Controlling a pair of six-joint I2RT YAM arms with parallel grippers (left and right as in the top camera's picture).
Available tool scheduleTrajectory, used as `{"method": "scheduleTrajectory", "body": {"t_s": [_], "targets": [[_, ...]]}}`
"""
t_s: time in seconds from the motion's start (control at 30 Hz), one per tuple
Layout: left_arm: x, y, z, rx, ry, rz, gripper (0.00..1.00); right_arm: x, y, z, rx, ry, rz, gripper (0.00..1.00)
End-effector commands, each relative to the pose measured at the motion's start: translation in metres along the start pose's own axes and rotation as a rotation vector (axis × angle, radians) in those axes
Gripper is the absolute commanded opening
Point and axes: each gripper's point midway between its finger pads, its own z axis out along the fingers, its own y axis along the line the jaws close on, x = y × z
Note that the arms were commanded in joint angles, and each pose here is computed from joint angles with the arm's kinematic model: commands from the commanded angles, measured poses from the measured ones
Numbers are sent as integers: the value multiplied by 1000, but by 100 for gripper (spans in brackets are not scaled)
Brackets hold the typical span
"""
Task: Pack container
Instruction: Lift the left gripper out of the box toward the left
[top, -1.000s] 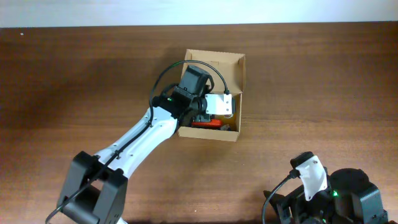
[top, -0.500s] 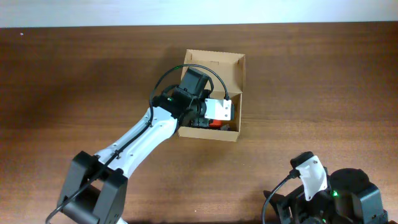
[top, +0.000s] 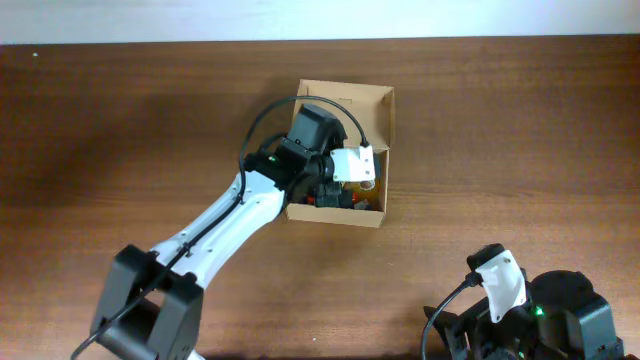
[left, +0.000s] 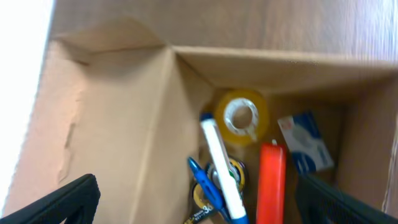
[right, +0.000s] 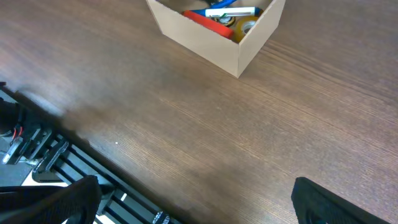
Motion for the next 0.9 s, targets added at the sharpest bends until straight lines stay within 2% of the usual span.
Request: {"method": "scheduleTrajectory", "body": {"t_s": [0.0, 0.17, 0.27, 0.37, 0.57, 0.83, 0.87], "targets": [[-39, 47, -55, -142, -117, -157, 100, -1, 2, -1, -9, -8, -7, 99], [-38, 92, -91, -246, -184, -397, 100, -1, 2, -1, -9, -8, -7, 99], [-21, 117, -103, -299, -205, -558, 100, -1, 2, -1, -9, -8, -7, 99], [3, 133, -113, -339, -196, -655, 100, -1, 2, -1, -9, -8, -7, 99], [33, 145, -122, -376, -163, -727, 100, -1, 2, -1, -9, -8, -7, 99], [52, 145, -125, -373, -125, -777, 99, -2, 3, -1, -18, -11, -7, 99], [52, 144, -125, -372, -122, -779, 84, -2, 7, -1, -39, -10, -4, 99]]}}
